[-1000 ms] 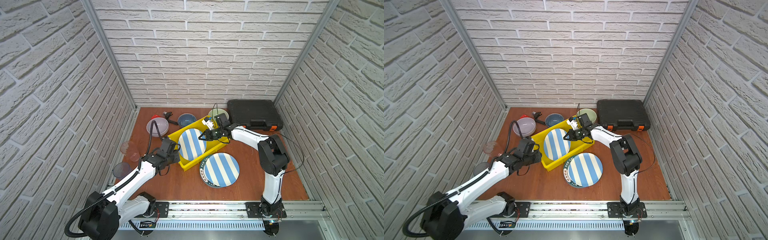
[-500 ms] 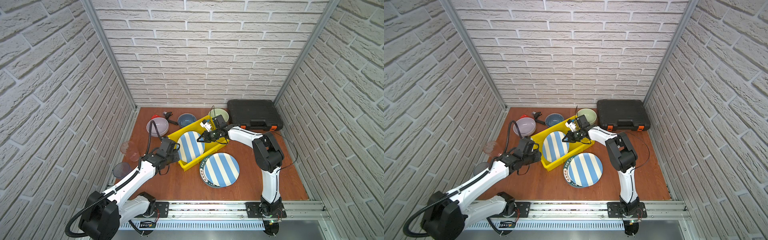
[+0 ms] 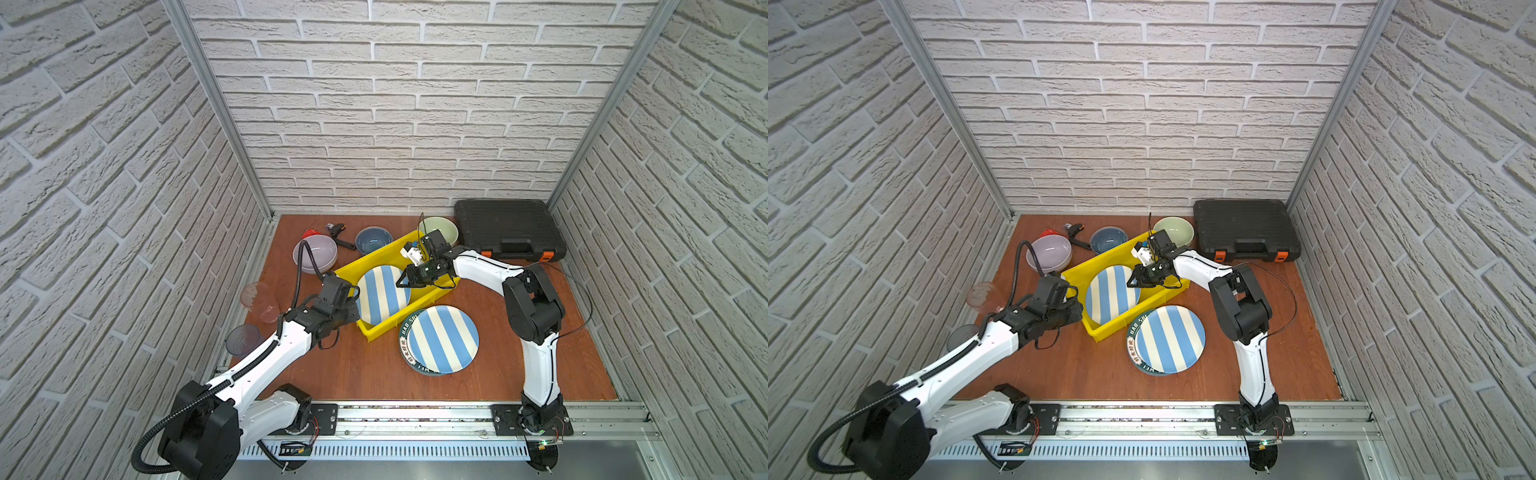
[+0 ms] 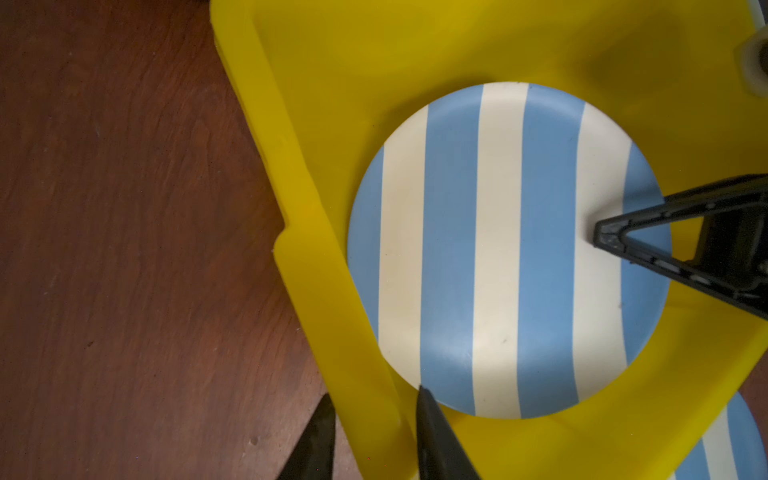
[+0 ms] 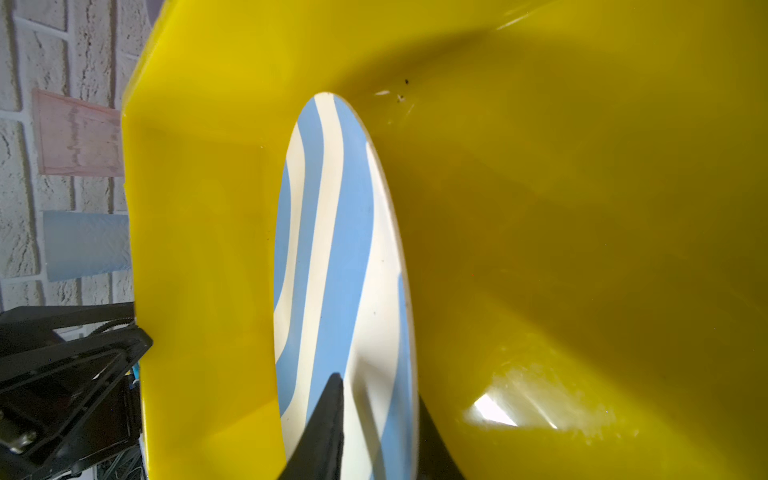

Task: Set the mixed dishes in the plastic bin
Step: 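Carry the upright striped plate over the yellow bin with the right gripper, then lower the plate into the bin and open the right gripper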

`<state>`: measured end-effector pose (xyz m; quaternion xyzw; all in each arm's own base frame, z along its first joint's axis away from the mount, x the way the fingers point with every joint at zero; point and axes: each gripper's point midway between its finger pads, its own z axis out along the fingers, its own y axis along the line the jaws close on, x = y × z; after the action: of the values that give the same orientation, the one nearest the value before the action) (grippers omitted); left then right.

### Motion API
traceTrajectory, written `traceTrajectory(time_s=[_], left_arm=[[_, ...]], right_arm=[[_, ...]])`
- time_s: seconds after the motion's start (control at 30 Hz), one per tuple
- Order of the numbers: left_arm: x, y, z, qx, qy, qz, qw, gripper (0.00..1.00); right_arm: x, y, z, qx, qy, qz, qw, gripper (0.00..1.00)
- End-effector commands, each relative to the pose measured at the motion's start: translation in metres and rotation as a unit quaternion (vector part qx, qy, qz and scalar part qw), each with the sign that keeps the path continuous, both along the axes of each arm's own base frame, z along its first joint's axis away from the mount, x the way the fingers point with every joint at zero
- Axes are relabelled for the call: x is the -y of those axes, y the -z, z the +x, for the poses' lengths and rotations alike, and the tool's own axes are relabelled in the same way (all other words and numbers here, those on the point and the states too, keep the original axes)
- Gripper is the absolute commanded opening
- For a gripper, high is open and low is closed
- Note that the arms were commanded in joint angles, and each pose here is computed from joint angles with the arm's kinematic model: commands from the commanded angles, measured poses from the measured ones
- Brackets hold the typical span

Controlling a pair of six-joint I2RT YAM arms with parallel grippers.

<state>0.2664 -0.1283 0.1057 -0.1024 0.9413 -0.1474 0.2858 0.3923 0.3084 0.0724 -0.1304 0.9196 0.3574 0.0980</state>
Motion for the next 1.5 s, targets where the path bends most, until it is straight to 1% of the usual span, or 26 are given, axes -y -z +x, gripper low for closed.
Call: traceTrajectory(time_s=[0.0,0.1,0.17,0.4,0.5,0.97,1.23,1.47], left_arm=[[0.004,0.005,0.001,0.001,0.011,-0.006,1.0,0.33],[0.004,0.004,0.0,0.002,0.011,-0.005,1.0,0.33],[0.004,0.004,0.001,0.002,0.011,-0.006,1.0,0.33],[0.005,0.003,0.0,0.002,0.013,-0.007,1.0,0.33],[0.004,0.003,0.0,0.003,0.014,-0.007,1.0,0.33],[0.006,-0.002,0.0,0.007,0.02,-0.01,1.0,0.33],[0.005,-0.006,-0.002,0.011,0.022,-0.01,1.0,0.34],[0.002,-0.015,-0.005,0.016,0.026,-0.003,1.0,0.35]], right_arm=[[-0.002,0.002,0.004,0.011,-0.003,-0.015,1.0,0.29],[0.0,0.003,0.007,0.018,0.002,-0.029,0.999,0.32],[0.003,0.005,0.009,0.024,0.003,-0.05,0.998,0.33],[0.002,0.013,0.009,0.036,-0.008,-0.1,0.994,0.38],[0.002,0.016,0.008,0.039,-0.013,-0.112,0.993,0.41],[0.01,0.016,0.007,0.047,-0.017,-0.142,0.989,0.45],[0.016,-0.006,0.009,0.072,-0.021,-0.154,0.985,0.48],[0.021,-0.053,0.011,0.119,-0.007,-0.145,0.982,0.49]])
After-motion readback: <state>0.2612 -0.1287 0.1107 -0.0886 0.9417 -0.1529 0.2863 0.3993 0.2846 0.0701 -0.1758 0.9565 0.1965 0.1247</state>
